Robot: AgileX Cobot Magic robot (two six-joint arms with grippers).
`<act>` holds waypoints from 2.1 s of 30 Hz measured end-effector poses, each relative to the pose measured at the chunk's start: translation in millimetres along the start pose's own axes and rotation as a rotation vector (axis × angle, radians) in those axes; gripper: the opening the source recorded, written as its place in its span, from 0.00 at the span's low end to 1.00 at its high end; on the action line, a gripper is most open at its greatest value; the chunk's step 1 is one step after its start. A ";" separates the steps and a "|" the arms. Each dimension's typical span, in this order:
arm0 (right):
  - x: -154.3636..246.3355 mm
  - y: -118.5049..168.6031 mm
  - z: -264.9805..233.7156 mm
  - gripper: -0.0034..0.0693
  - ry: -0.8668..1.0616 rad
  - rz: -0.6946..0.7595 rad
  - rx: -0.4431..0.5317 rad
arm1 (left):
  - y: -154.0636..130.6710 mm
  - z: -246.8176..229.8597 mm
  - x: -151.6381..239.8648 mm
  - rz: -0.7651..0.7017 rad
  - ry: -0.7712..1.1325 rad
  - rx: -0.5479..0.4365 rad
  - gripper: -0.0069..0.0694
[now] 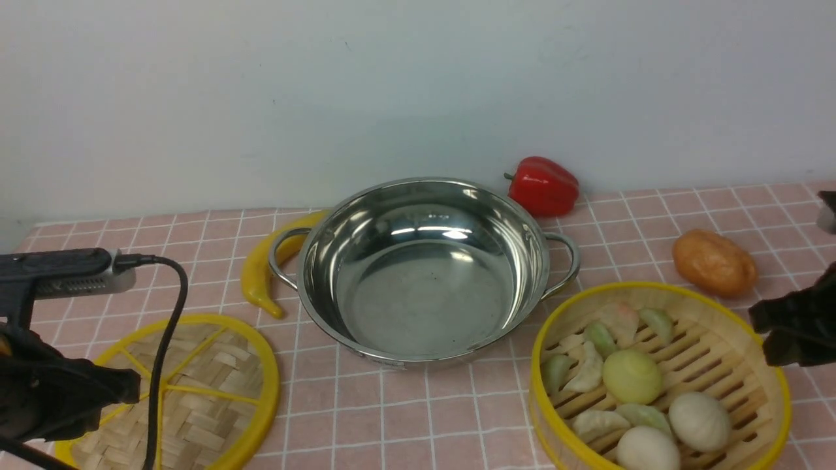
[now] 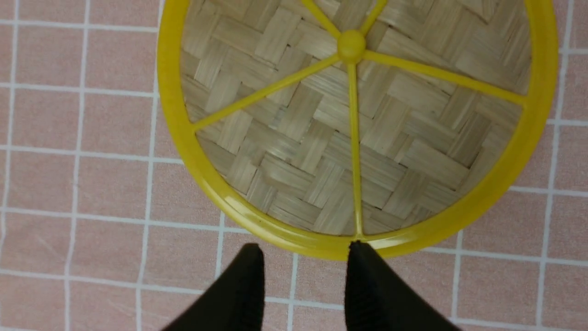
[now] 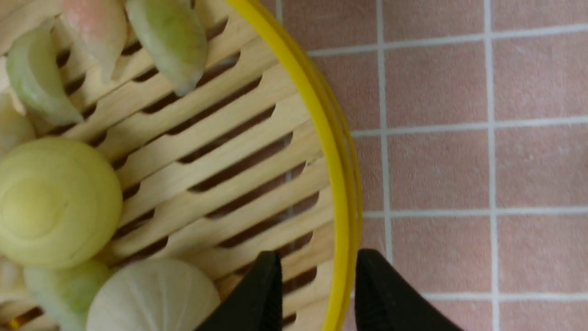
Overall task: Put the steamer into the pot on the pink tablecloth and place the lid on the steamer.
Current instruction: 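Reach for and grasp the rim of the bamboo steamer holding the buns with the right gripper, then place the bamboo steamer basket of food into the steel pot with the right gripper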
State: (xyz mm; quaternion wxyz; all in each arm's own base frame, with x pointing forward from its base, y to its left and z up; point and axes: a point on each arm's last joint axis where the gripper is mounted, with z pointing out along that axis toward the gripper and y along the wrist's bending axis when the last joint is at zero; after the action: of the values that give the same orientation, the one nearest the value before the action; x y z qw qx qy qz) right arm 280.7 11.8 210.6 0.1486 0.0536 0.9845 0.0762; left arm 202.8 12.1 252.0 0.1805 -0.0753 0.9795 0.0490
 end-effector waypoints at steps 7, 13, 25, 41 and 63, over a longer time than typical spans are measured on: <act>-5.8 -3.6 22.5 0.38 0.005 0.000 0.014 | 0.0 0.0 0.0 0.000 0.000 0.000 0.41; -6.9 -8.2 51.3 0.36 0.052 0.007 0.030 | -0.1 0.0 0.0 -0.001 0.000 0.001 0.41; 7.9 -14.1 36.2 0.12 0.213 -0.081 0.109 | -0.1 0.0 0.0 -0.001 0.000 0.001 0.41; -24.2 27.0 -83.5 0.12 0.041 -0.152 0.056 | -0.1 0.0 -0.1 -0.001 -0.001 0.001 0.41; -142.4 237.6 54.3 0.12 -0.057 -0.377 -0.082 | -0.1 0.0 -0.3 -0.001 -0.003 0.002 0.41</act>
State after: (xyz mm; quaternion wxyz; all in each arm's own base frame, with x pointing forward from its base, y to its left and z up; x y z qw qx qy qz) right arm 452.1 234.3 239.3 0.1902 -0.1356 0.9686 0.0855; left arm 203.1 12.0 252.1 0.1821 -0.0755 0.9792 0.0483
